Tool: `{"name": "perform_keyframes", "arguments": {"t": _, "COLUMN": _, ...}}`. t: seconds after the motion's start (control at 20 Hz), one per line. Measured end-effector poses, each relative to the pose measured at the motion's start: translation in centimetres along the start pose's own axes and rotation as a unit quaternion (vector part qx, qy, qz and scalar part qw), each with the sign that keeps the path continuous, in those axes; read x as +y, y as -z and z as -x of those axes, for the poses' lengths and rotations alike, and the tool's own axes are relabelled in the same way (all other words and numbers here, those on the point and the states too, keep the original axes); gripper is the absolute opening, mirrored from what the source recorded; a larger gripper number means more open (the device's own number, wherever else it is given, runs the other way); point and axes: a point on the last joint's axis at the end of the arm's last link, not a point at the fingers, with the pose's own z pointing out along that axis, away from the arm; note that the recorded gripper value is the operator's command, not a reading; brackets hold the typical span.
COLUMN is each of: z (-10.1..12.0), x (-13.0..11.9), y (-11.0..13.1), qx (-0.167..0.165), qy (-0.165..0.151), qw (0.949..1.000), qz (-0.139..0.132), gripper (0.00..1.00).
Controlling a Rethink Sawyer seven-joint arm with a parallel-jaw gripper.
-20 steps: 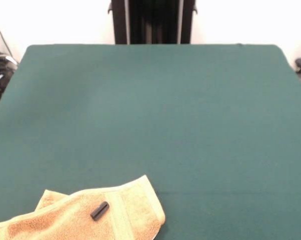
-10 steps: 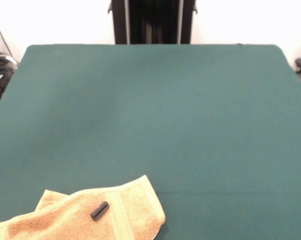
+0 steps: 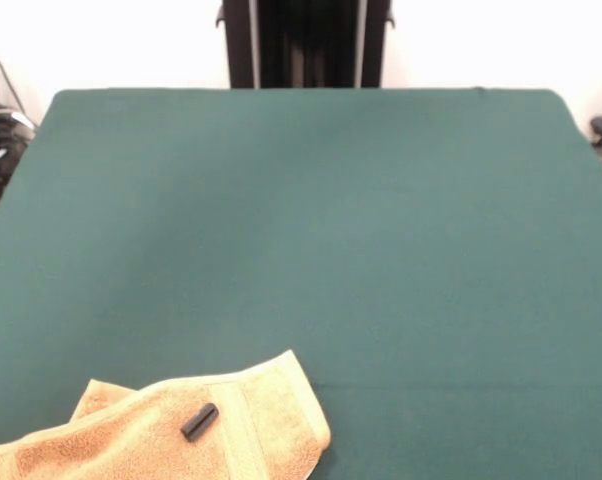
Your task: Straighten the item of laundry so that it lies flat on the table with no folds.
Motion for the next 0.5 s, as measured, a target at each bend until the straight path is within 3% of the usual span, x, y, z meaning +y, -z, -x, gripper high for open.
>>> {"name": "perform_keyframes", "arguments": {"t": 0.2, "z": 0.9, "x": 3.5, "y": 1.0, "qx": -0.016, "qy": -0.027, "qw": 0.9994, "qz": -0.011, "gripper": 0.00}}
{"name": "perform_keyframes", "arguments": {"t": 0.25, "z": 0.9, "x": 4.9, "y": 1.5, "qx": -0.017, "qy": -0.047, "qw": 0.9987, "qz": -0.011, "gripper": 0.00}}
{"name": "perform_keyframes", "arguments": {"t": 0.5, "z": 0.4, "x": 6.8, "y": 2.3, "qx": -0.011, "qy": -0.093, "qw": 0.9956, "qz": -0.009, "gripper": 0.00}}
